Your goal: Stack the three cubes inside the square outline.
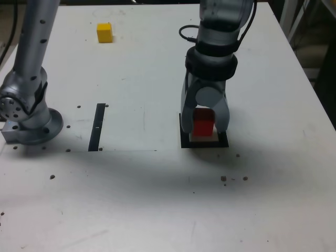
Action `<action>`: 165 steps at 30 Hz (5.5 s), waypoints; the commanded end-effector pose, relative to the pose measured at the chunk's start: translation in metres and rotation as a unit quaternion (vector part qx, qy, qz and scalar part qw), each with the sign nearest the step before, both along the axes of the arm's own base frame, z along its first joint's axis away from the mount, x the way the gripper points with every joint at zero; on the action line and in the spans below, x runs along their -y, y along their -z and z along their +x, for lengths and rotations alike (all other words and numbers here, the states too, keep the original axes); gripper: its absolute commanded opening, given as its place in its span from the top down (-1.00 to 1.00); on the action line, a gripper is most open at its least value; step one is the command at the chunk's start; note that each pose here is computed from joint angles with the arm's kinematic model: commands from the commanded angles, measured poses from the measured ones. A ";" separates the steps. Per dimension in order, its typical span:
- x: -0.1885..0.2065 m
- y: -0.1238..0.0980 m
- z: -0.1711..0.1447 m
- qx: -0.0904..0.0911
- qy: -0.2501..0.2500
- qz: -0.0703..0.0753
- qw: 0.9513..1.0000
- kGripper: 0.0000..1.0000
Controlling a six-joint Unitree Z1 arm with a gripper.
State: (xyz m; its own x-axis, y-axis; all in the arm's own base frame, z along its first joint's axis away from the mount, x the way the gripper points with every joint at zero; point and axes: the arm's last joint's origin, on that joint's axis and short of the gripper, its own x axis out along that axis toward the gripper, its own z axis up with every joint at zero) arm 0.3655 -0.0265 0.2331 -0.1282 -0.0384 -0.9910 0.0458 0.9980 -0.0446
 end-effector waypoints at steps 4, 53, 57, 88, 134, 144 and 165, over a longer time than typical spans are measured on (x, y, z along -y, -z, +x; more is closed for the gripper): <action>-0.005 0.005 0.000 -0.001 0.000 0.001 1.000 0.36; -0.057 -0.021 -0.033 0.011 -0.056 0.039 0.998 -0.99; -0.066 -0.026 -0.041 -0.001 -0.064 0.047 0.997 -0.99; -0.127 -0.051 -0.108 -0.072 -0.074 0.084 0.991 -0.99; -0.322 -0.061 -0.203 -0.085 -0.118 0.054 0.988 -0.98; -0.364 -0.062 -0.221 -0.084 -0.104 0.051 0.990 -0.98; -0.405 -0.029 -0.238 -0.095 -0.103 0.013 0.990 -0.97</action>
